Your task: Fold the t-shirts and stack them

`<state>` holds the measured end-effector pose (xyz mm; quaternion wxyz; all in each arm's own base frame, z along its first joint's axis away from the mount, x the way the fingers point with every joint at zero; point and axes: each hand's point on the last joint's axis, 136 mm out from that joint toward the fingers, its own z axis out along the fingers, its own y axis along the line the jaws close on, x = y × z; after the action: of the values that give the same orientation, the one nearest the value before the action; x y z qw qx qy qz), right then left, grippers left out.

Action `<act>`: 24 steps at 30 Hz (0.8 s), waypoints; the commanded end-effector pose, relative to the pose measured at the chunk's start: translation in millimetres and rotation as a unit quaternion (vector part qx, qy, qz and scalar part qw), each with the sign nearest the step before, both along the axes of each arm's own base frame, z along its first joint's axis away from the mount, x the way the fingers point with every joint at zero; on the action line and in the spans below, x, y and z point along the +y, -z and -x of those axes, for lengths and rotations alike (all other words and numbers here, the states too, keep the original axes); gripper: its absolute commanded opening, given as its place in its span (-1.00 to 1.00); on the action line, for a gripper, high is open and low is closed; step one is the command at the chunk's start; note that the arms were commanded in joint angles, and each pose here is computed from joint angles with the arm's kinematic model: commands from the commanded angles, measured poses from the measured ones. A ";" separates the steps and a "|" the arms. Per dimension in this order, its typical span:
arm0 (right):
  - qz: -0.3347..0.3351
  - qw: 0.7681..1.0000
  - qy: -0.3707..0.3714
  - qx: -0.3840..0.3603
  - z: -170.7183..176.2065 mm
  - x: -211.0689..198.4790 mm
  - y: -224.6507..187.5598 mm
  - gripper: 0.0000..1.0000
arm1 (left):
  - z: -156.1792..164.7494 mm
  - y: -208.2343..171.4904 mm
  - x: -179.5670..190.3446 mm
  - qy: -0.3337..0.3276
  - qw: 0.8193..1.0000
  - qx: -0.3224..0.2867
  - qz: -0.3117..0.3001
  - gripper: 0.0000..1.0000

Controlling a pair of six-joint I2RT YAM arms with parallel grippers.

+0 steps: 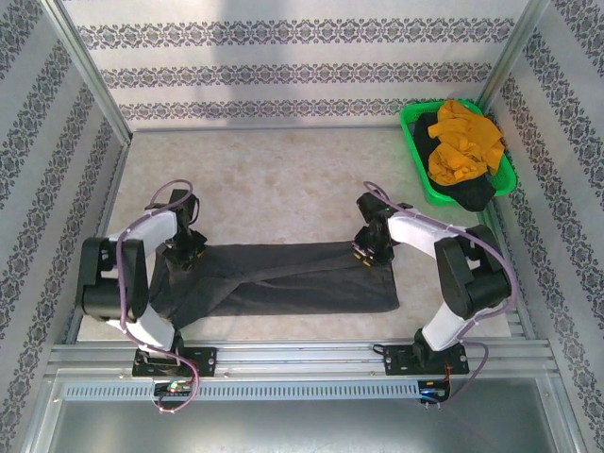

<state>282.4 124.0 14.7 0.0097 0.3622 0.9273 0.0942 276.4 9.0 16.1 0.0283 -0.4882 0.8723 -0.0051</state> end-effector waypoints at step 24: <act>-0.105 0.979 -0.119 -0.129 -122.9 27.5 -81.5 0.09 | -138.3 -27.7 -35.2 0.224 0.935 -0.236 0.142 0.04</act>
<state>420.3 143.3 88.2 0.0823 0.2556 0.9380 0.2193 417.0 -15.1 35.6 0.1525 -0.3060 0.9109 -0.2311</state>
